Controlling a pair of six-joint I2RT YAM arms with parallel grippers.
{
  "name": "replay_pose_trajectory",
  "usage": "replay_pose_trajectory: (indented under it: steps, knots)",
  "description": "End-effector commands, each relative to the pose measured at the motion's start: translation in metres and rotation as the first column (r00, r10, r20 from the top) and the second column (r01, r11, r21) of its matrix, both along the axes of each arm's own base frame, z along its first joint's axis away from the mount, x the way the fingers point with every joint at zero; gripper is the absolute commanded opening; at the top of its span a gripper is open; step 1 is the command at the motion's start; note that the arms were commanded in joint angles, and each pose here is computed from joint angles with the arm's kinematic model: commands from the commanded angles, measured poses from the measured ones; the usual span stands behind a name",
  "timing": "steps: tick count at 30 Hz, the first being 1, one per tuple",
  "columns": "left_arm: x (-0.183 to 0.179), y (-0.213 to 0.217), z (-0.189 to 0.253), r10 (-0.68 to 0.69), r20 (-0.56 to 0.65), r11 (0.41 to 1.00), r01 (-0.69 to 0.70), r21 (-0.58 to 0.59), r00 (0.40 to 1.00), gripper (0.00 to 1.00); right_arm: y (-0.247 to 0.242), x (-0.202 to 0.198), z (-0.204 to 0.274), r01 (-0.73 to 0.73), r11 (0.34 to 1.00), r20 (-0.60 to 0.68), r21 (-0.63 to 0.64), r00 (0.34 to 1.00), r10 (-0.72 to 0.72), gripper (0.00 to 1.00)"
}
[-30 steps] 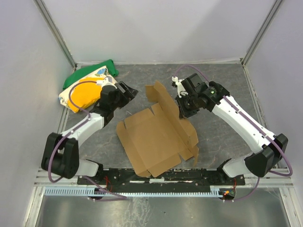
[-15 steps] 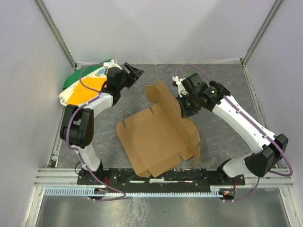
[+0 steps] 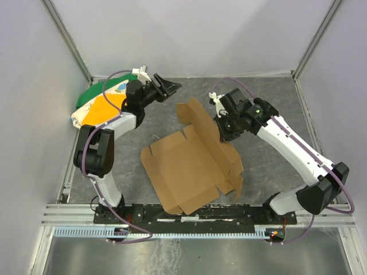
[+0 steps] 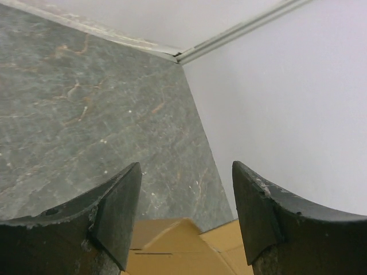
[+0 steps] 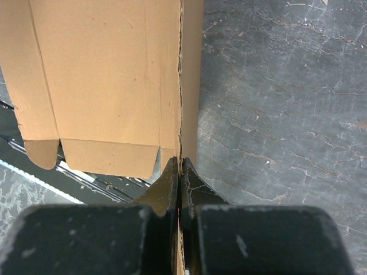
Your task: Fold the paper box
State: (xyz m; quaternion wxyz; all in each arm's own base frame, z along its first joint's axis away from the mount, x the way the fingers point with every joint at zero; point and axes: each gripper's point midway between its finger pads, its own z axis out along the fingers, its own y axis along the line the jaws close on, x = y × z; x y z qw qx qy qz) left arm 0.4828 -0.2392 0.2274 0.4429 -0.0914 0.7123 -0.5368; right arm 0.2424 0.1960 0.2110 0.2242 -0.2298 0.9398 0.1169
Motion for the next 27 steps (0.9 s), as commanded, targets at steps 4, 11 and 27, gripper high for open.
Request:
replay_pose_trajectory:
  steps: [4,11,27]
  knots:
    - [-0.028,-0.027,0.072,-0.107,0.169,0.992,0.092,0.09,0.98,0.72,-0.037,0.009,-0.039,0.083,0.968,-0.021,-0.238,0.996,-0.09,0.02]
    - [-0.043,-0.031,0.087,-0.136,0.187,0.988,0.119,0.103,0.973,0.72,-0.04,0.014,-0.032,0.107,0.961,0.004,-0.254,0.994,-0.109,0.02]
    - [-0.068,-0.033,0.072,-0.172,0.17,0.975,0.143,0.172,0.97,0.72,-0.049,0.025,-0.01,0.175,0.948,0.1,-0.266,0.983,-0.153,0.02]
